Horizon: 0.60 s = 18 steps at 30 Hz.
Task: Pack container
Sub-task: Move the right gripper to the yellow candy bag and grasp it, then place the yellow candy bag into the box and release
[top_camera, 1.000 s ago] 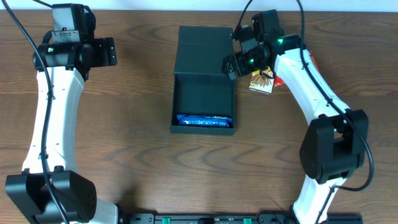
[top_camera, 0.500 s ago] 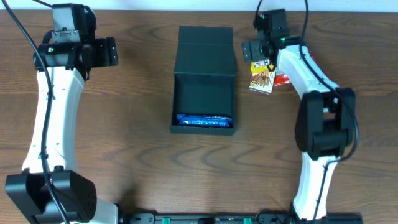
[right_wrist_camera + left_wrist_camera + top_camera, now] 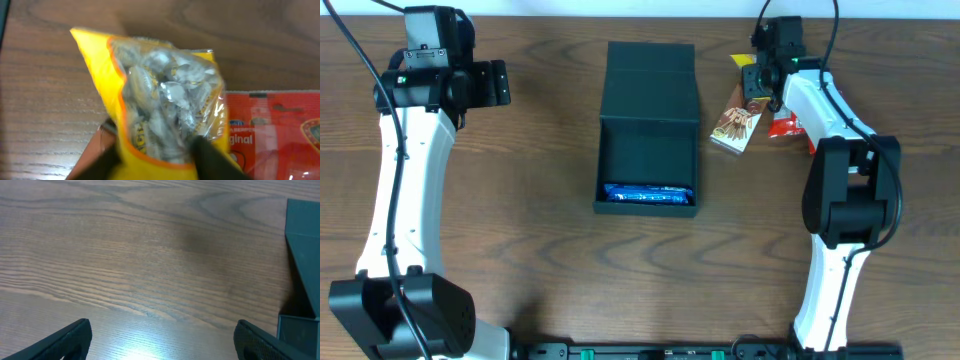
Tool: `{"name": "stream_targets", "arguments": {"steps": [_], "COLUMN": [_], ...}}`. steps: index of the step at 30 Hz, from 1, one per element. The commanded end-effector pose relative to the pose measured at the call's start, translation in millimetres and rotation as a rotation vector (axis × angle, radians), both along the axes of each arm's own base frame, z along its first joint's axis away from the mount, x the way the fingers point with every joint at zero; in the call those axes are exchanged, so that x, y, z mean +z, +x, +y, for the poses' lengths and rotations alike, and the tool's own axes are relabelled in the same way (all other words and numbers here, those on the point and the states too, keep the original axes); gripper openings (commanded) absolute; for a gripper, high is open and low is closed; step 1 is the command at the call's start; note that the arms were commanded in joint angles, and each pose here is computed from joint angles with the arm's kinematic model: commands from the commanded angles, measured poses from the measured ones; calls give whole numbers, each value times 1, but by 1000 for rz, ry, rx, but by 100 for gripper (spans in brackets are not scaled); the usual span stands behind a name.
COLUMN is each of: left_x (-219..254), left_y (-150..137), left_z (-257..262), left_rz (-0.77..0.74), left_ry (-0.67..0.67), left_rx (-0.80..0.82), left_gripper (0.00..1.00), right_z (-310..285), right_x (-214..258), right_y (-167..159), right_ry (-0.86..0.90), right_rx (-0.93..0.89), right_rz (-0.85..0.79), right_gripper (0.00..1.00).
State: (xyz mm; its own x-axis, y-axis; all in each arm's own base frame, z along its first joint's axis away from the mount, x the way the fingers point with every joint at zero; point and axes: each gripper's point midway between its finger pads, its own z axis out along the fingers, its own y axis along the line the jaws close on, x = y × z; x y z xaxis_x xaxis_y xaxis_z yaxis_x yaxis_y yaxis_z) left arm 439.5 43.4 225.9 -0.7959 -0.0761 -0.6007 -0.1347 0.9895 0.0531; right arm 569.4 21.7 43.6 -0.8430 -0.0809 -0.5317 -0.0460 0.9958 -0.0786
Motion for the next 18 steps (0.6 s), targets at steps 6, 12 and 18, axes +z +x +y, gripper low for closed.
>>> {"name": "stream_targets", "arguments": {"steps": [6, 12, 18], "left_x": [-5, -4, -4], "left_y": [0, 1, 2], "left_z": [2, 2, 2], "left_rz": [10, 6, 3], "left_ry": [-17, -16, -16], "left_rx": [21, 21, 22], "left_gripper": [92, 91, 91], "right_z": [25, 95, 180], "right_x": [78, 148, 150], "right_y": [28, -4, -66], "right_ry": [47, 75, 139], "right_rx": [23, 241, 302], "right_rz": [-97, -46, 109], "right_gripper": [12, 2, 2]}}
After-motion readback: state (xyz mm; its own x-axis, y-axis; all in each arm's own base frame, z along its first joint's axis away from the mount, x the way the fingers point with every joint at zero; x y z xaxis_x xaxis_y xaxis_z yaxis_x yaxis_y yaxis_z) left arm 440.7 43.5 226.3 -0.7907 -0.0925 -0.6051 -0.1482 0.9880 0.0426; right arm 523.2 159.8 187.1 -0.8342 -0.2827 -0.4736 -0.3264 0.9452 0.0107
